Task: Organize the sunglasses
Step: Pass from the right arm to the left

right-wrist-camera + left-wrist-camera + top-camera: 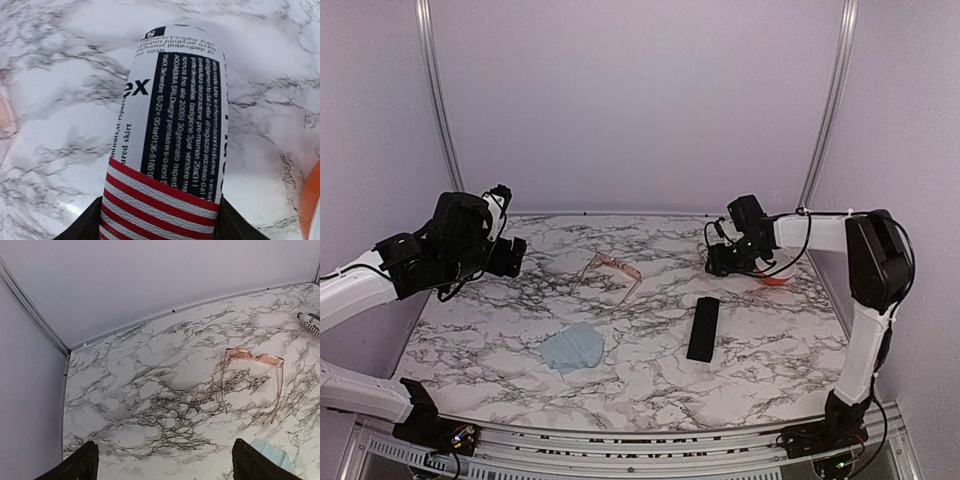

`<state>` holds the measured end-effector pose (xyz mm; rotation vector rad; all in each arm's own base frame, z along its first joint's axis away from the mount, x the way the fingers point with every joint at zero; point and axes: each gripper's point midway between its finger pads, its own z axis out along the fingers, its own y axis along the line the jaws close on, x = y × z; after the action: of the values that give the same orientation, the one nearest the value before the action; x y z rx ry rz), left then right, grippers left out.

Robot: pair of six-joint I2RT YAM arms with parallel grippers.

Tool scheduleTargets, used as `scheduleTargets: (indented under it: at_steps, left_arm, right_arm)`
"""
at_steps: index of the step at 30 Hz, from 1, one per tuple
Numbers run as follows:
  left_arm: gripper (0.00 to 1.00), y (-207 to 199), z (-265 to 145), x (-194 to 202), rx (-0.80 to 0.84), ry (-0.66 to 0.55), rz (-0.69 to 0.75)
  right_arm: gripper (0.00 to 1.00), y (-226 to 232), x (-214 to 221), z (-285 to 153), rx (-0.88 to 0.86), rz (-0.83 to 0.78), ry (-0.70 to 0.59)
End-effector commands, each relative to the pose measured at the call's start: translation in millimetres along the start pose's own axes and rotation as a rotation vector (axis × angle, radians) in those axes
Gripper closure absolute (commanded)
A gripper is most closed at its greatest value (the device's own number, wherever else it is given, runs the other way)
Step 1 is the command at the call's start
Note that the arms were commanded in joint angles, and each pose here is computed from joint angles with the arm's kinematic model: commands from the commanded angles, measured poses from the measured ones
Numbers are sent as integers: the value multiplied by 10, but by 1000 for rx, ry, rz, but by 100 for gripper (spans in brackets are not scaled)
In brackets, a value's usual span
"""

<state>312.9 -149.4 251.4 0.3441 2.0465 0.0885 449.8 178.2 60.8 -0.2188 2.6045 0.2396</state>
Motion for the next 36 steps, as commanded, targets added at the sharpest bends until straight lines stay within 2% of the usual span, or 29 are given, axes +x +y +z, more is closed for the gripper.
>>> scheduleTargets:
  at_steps: [1, 7, 11, 17, 24, 29, 36]
  left_arm:
    - [7, -76, 17, -12, 46, -9, 2]
    - [6, -330, 2, -11, 190, -3, 3]
    - [6, -480, -19, -13, 275, 1, -2]
    - [5, -845, -173, -150, 503, -14, -50]
    - [5, -1050, -438, -512, 681, -83, -127]
    - [5, -1269, -680, -807, 876, -156, -221]
    - [8, -1460, -741, -1104, 1028, -236, -338]
  right_arm:
    - [51, 797, -455, -700, -398, -143, -205]
    - [51, 1460, -213, -1069, -554, -339, -244]
    - [54, 1735, -51, -1232, -653, -393, -261]
    - [61, 2105, 135, -1616, -843, -489, -324]
    - [64, 2309, 83, -2004, -992, -528, -375]
    - [66, 2445, -9, -2370, -1120, -539, -450]
    - [71, 2568, -108, -2785, -1265, -528, -536]
